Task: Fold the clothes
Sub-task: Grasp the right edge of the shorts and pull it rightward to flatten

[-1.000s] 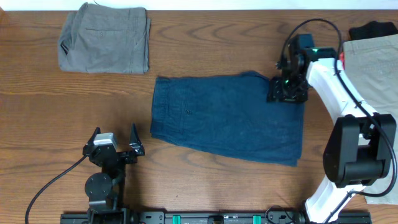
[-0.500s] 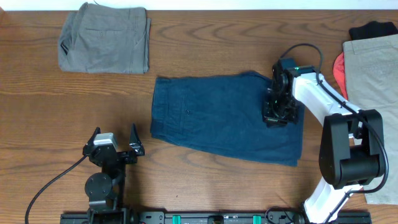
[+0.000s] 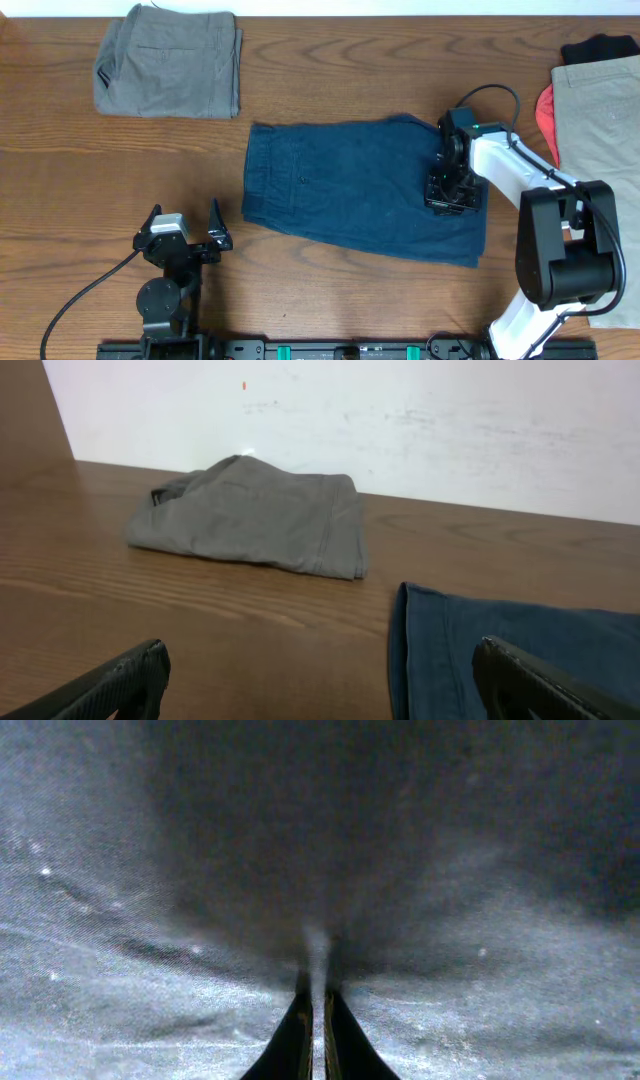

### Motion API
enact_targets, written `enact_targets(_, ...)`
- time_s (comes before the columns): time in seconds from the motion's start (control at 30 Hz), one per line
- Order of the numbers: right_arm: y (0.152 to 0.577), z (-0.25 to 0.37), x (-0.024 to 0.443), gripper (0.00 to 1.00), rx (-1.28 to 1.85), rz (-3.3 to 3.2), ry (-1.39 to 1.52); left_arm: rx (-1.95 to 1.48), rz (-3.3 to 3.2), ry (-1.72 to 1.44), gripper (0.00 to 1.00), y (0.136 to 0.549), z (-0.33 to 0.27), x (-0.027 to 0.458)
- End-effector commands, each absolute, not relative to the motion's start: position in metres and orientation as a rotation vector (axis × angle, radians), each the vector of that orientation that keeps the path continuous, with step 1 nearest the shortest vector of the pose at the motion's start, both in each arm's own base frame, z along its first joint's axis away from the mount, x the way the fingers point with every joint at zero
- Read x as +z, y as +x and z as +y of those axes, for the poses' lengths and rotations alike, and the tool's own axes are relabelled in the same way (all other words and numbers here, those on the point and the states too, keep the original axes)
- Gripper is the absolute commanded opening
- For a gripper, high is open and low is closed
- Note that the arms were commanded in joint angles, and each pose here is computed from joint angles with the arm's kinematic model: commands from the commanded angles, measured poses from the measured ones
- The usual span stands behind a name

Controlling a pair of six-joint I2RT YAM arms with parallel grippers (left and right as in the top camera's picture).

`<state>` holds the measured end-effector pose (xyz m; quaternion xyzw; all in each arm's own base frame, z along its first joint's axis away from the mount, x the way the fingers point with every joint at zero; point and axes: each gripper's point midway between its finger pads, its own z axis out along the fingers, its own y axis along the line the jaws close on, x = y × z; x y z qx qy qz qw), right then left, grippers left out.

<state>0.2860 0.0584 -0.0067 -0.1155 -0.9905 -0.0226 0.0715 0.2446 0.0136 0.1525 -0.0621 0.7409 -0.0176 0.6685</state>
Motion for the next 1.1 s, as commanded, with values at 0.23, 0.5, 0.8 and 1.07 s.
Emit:
enact_targets(0.23,0.282,0.009,-0.024,0.05,0.111,-2.944,-0.51,-0.012,1.717,-0.142,0.98,0.243,0.017,0.137)
enact_targets(0.5,0.282,-0.002,-0.024,0.05,0.103,-2.934,-0.541,-0.012,1.716,-0.142,0.98,0.243,0.017,0.137)
enact_targets(0.8,0.294,-0.005,-0.014,0.08,0.123,-2.958,-0.552,-0.012,1.717,-0.142,0.98,0.243,0.017,0.137)
enact_targets(1.07,0.321,-0.012,0.03,0.12,0.159,-2.981,-0.565,-0.012,1.717,-0.142,0.98,0.243,0.017,0.137)
